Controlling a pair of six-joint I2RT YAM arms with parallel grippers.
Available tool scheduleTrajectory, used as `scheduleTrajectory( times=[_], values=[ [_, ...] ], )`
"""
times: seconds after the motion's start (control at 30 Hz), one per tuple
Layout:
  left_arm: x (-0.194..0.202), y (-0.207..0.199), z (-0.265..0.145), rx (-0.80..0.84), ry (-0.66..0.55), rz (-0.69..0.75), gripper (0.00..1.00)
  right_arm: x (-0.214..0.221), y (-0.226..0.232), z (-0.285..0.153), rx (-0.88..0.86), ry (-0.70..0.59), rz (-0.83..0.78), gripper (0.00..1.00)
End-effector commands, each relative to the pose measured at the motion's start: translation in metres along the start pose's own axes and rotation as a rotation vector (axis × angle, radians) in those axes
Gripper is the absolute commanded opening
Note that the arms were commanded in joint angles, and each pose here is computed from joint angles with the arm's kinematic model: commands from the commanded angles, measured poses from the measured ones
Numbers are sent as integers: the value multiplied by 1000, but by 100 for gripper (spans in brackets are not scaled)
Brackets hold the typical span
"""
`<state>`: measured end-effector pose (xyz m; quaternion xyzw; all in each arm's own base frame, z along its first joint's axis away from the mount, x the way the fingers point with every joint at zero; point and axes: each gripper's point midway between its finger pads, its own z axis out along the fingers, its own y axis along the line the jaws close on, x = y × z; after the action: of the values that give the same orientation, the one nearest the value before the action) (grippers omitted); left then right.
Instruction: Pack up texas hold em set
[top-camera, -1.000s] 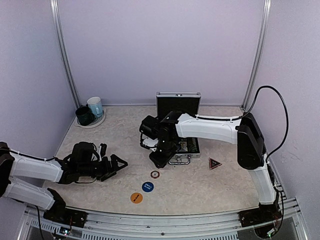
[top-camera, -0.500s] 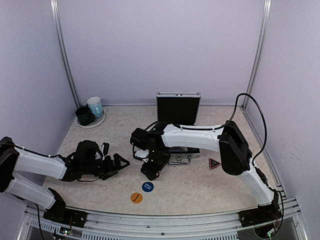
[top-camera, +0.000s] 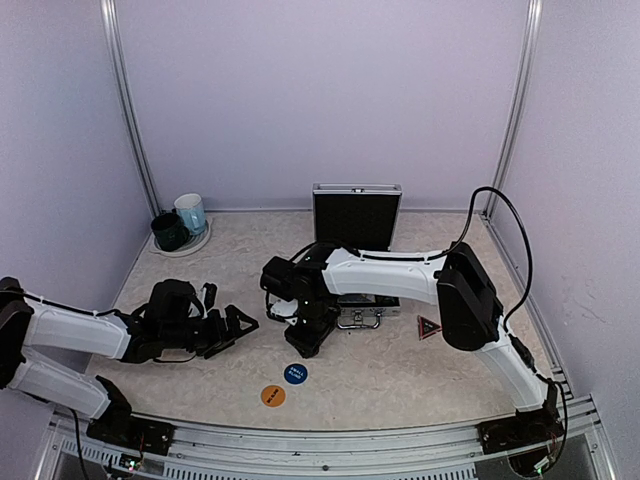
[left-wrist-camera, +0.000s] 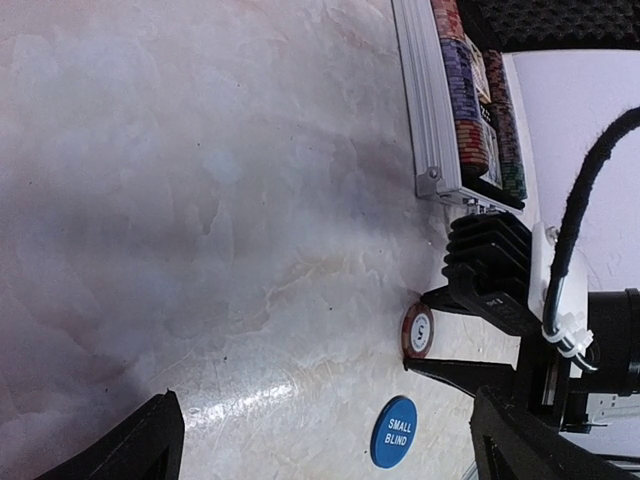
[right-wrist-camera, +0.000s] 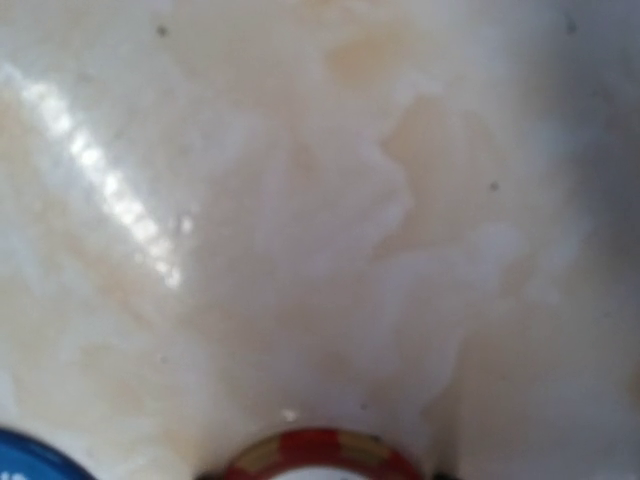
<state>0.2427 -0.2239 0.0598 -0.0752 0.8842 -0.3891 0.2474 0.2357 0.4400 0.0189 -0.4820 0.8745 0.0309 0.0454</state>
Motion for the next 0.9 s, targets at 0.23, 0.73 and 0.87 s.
scheduleTrajectory(
  times=[0.23, 0.73, 0.87],
  values=[
    [0, -4, 0, 21, 4, 12, 99, -2, -4, -4, 42, -21, 0, 41],
    [6, -17, 6, 114, 29, 30, 96, -27, -3, -61, 27, -191, 18, 41],
    [7, -26, 9, 172, 39, 38, 92, -27, -3, -70, 21, -208, 18, 40]
  ],
)
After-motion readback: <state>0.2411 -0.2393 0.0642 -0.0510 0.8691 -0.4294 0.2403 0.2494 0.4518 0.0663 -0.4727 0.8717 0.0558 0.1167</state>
